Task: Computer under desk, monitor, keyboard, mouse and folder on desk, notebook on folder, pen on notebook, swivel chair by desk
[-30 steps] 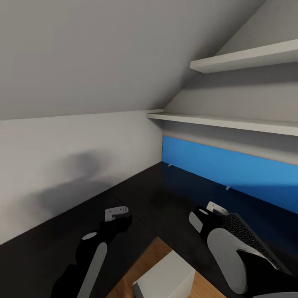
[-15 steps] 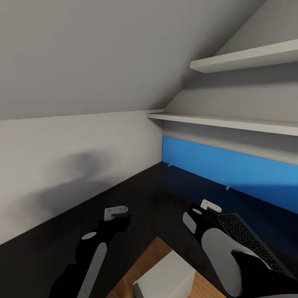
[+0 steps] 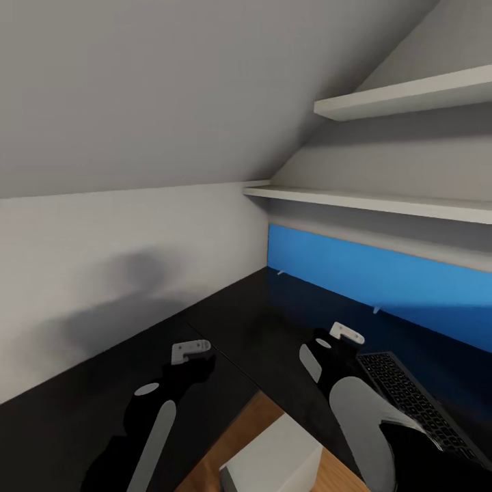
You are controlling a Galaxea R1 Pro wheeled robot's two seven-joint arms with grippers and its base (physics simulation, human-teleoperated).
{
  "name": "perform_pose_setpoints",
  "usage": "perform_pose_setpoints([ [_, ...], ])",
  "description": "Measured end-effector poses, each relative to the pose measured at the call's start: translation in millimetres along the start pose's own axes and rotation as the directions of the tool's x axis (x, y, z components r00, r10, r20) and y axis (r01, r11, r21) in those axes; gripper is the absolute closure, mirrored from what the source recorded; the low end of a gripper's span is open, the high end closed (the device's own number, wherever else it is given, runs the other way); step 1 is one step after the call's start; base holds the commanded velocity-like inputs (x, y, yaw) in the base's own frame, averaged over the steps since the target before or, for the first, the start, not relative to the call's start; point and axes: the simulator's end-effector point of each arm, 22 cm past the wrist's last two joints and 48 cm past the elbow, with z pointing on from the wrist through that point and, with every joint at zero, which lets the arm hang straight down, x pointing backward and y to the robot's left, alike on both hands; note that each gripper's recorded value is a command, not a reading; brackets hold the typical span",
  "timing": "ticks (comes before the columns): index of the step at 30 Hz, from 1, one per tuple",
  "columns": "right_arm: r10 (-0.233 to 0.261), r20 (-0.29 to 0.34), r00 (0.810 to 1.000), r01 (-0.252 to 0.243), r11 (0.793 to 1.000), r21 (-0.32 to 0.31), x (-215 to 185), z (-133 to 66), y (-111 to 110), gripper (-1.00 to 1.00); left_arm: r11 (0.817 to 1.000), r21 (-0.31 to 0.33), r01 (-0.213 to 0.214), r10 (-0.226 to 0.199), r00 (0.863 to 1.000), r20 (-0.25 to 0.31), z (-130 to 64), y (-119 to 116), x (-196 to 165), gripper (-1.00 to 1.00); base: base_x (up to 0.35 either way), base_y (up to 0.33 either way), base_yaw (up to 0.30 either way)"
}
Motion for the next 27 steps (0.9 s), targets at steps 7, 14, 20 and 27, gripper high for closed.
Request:
perform_pose_setpoints([
  [7,-0.024,-0.047,0.999,0.024,1.0,-0.017,2,-5.7,8,-1.0,1.0,-0.001,0.0,0.0,1.0,0.0,0.0,0,0,-1.0,0.0,0.0,0.0],
  [14,-0.039,-0.083,0.996,0.037,0.999,-0.021,1,-9.3,0,-1.0,1.0,-0.001,0.0,0.0,1.0,0.0,0.1,0,0,-1.0,0.0,0.0,0.0],
  [20,-0.043,-0.06,0.997,0.042,0.999,-0.021,-5,-21.8,-27,-1.0,1.0,-0.002,0.0,0.0,1.0,-0.001,0.2,0,0,-1.0,0.0,0.0,0.0],
  [27,-0.022,-0.037,0.999,0.018,0.993,-0.115,-16,-63.3,-26,-1.0,1.0,-0.002,0.0,0.0,1.0,0.0,0.1,1,0,-1.0,0.0,0.0,0.0],
])
